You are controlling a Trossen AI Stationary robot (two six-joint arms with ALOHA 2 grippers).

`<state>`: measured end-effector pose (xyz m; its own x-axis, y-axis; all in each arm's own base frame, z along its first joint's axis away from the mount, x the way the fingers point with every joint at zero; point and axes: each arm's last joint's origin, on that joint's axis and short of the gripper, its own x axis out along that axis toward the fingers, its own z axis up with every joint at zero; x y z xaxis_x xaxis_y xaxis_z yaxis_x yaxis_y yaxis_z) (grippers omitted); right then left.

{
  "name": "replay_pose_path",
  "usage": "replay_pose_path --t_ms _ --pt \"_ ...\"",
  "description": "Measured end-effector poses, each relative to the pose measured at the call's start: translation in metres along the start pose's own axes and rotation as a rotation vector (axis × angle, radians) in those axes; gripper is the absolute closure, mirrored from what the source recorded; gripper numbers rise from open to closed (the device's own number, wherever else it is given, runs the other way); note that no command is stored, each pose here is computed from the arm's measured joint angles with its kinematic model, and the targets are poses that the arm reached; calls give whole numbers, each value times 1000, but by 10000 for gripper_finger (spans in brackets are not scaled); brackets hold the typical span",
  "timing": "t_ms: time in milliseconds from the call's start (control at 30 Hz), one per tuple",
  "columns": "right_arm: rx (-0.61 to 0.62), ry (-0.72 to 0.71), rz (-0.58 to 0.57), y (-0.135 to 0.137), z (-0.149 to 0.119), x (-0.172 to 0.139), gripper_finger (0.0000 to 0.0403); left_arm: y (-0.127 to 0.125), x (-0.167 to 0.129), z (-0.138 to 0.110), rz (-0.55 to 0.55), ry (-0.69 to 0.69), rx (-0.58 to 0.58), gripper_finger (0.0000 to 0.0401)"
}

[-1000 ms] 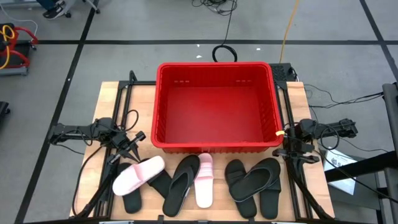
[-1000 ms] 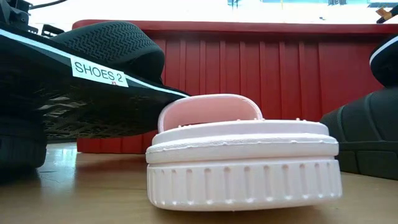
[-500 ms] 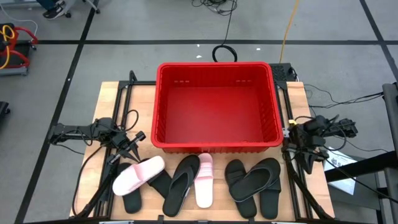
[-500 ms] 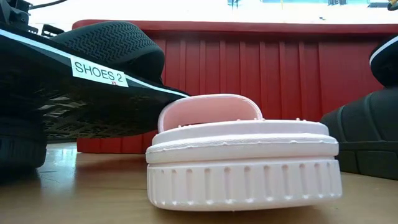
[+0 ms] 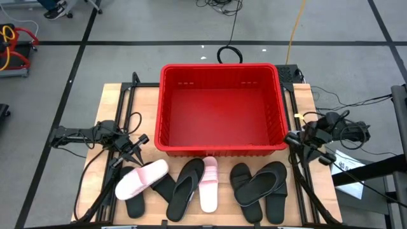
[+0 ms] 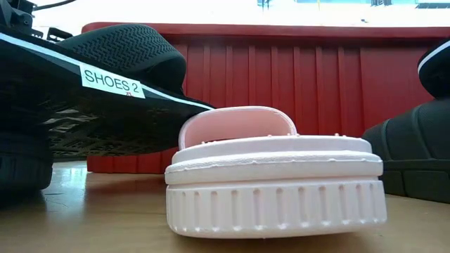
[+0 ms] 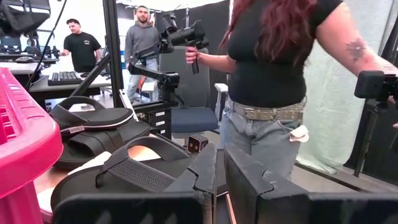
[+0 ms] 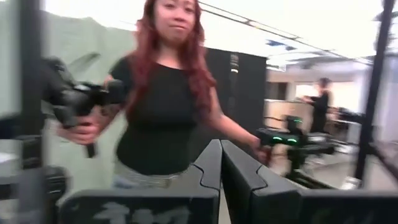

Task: Pick and place slides into bin
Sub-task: Put the right black slipper into the red bin

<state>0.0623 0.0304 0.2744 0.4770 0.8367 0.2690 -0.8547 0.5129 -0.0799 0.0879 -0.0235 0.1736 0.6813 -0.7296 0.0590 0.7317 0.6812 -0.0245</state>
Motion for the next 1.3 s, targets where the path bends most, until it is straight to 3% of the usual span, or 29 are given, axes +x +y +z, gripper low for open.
replay_pose_path --t_ms 167,367,500,567,667,900,1067,1300 --pt "-12 18 -118 -12 24 11 403 1 0 1 46 -9 5 370" --pt "16 61 -174 -28 42 24 403 5 -1 4 176 -42 43 370" --pt "34 75 -186 -38 55 33 403 6 -3 19 285 -188 129 370" --pt "48 90 -193 -40 61 36 403 3 -5 30 294 -272 181 370" --pt "45 115 -204 -43 71 39 403 -1 -8 48 302 -294 204 370" --pt "31 196 -320 -36 100 36 403 -6 -13 98 432 -91 64 370" --pt "61 258 -436 -26 119 31 403 1 -4 140 467 13 83 370" --pt "131 297 -446 -9 143 24 403 22 20 191 530 129 20 370"
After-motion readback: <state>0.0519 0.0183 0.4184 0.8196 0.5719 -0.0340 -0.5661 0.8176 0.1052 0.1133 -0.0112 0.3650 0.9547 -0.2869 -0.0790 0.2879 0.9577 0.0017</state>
